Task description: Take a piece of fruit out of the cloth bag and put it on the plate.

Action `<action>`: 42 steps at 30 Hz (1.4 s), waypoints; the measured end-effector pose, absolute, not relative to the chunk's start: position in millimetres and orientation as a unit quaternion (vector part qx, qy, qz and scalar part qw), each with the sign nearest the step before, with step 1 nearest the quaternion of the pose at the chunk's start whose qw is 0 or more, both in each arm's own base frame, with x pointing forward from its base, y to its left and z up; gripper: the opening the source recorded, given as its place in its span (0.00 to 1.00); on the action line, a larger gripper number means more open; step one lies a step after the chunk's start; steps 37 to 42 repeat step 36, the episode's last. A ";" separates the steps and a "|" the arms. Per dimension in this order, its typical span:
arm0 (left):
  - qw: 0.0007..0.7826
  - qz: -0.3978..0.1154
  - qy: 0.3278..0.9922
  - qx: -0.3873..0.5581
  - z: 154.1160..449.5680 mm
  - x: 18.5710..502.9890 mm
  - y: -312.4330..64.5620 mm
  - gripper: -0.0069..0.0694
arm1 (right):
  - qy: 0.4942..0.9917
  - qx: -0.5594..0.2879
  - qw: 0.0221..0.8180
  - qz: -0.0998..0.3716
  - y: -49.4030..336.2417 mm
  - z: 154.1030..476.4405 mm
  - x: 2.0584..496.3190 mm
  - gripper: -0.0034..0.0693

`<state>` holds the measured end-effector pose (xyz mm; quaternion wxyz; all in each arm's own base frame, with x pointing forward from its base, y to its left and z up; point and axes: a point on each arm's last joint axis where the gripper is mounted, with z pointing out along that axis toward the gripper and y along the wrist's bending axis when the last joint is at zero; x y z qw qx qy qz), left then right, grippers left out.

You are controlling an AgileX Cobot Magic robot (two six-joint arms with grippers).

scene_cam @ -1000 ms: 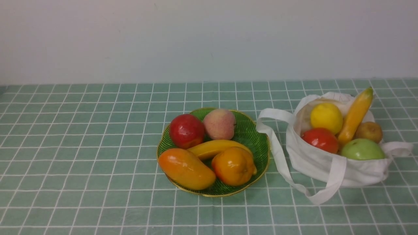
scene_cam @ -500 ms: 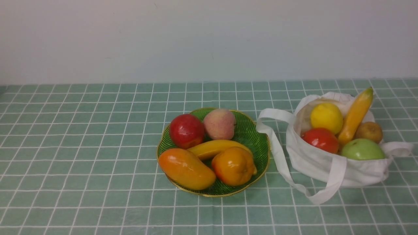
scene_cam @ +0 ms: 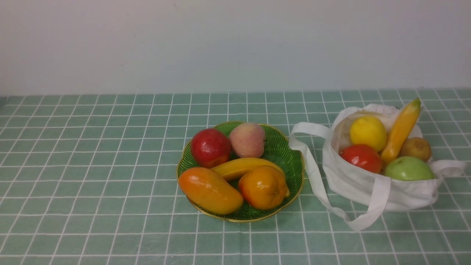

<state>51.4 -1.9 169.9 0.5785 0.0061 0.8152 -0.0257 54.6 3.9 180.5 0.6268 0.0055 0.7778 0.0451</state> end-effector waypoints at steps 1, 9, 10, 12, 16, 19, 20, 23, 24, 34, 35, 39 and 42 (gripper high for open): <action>0.579 -0.026 0.815 0.006 169.9 51.4 -1.9 0.08 | 0.778 0.006 0.627 0.045 3.9 180.5 54.6 0.03; 0.579 -0.026 0.815 0.006 169.9 51.4 -1.9 0.08 | 0.778 0.006 0.627 0.045 3.9 180.5 54.6 0.03; 0.579 -0.026 0.815 0.006 169.9 51.4 -1.9 0.08 | 0.778 0.006 0.627 0.045 3.9 180.5 54.6 0.03; 0.579 -0.026 0.815 0.006 169.9 51.4 -1.9 0.08 | 0.778 0.010 0.627 0.049 3.9 180.5 54.6 0.03; 0.579 -0.026 0.815 0.006 169.9 51.4 -1.9 0.08 | 0.778 0.013 0.626 0.051 3.9 180.5 54.6 0.03; 0.579 -0.026 0.815 0.006 169.9 51.4 -1.9 0.08 | 0.778 0.014 0.626 0.052 3.9 180.5 54.6 0.03; 0.579 -0.026 0.815 0.006 169.9 51.4 -1.9 0.08 | 0.778 0.014 0.626 0.052 3.9 180.5 54.6 0.03; 0.579 -0.026 0.815 0.006 169.9 51.4 -1.9 0.08 | 0.778 0.014 0.626 0.052 3.9 180.5 54.6 0.03; 0.579 -0.026 0.815 0.006 169.9 51.4 -1.9 0.08 | 0.778 0.014 0.626 0.052 3.9 180.5 54.6 0.03; 0.579 -0.026 0.815 0.006 169.9 51.4 -1.9 0.08 | 0.778 0.014 0.626 0.052 3.9 180.5 54.6 0.03; 0.579 -0.026 0.815 0.006 169.9 51.4 -1.9 0.08 | 0.778 0.014 0.626 0.052 3.9 180.5 54.6 0.03; 0.579 -0.026 0.815 0.006 169.9 51.4 -1.9 0.08 | 0.778 0.014 0.626 0.052 3.9 180.5 54.6 0.03; 0.579 -0.026 0.815 0.006 169.9 51.4 -1.9 0.08 | 0.778 0.014 0.626 0.052 3.9 180.5 54.6 0.03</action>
